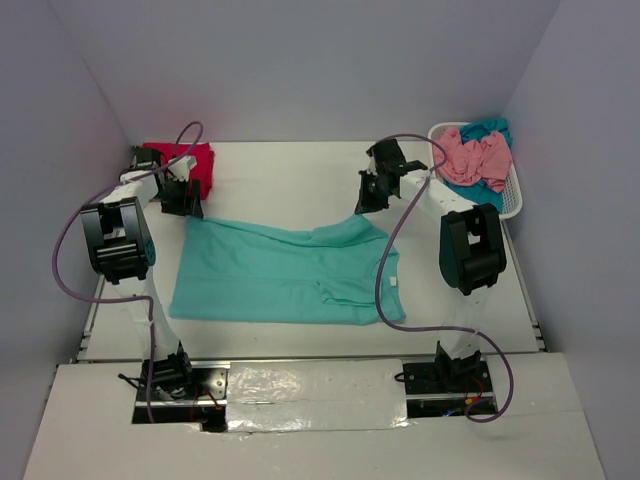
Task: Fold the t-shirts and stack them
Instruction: Fold the other side of the tshirt into a rectangle
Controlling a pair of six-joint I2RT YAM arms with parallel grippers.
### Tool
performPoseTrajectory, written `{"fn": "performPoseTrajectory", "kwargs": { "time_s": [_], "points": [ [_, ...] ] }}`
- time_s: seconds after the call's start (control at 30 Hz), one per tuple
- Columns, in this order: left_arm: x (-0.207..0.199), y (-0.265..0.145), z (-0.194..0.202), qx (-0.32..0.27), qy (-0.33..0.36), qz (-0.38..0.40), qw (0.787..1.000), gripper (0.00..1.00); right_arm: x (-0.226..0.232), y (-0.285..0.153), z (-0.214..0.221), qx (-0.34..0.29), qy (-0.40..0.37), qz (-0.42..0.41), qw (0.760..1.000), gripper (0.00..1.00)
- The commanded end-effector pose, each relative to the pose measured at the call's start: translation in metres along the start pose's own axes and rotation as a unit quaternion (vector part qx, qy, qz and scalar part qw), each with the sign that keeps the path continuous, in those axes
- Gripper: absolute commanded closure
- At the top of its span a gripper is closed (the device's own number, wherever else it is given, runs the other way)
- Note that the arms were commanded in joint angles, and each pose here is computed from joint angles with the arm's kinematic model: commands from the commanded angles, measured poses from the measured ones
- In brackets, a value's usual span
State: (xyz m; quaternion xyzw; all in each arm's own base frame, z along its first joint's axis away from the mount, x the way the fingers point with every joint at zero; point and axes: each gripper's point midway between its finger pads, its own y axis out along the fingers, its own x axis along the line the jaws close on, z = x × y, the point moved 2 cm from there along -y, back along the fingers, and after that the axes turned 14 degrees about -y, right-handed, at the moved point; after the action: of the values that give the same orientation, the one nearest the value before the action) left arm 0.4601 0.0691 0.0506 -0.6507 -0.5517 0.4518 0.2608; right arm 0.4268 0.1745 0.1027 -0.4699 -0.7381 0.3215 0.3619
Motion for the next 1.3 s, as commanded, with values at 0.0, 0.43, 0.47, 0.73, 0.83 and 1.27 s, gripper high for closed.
{"fn": "performPoseTrajectory", "kwargs": {
  "time_s": [0.0,0.43,0.47,0.73,0.83,1.27],
  "points": [
    [-0.009,-0.002,0.003,0.029,0.008,0.021,0.999,0.32,0.006,-0.022,-0.015,-0.034,-0.013,-0.009,0.999,1.0],
    [-0.044,-0.023,-0.004,0.001,0.036,0.126,0.991,1.0,0.011,-0.043,-0.016,-0.04,-0.018,-0.009,0.999,1.0],
    [-0.045,-0.029,-0.009,-0.014,0.06,0.128,0.99,1.0,0.012,-0.047,-0.012,-0.04,-0.015,-0.012,0.999,1.0],
    [-0.066,-0.087,0.062,0.001,0.248,0.166,0.954,1.0,0.012,-0.078,0.081,-0.006,0.009,-0.012,1.0,1.0],
    [-0.063,-0.089,0.102,0.039,0.278,0.174,0.944,1.0,0.012,-0.079,0.108,0.004,0.031,-0.019,0.999,1.0],
    [-0.03,-0.078,0.145,0.123,0.316,0.14,0.93,1.0,0.022,-0.068,0.136,0.021,0.048,-0.041,0.998,1.0]
  ]
}}
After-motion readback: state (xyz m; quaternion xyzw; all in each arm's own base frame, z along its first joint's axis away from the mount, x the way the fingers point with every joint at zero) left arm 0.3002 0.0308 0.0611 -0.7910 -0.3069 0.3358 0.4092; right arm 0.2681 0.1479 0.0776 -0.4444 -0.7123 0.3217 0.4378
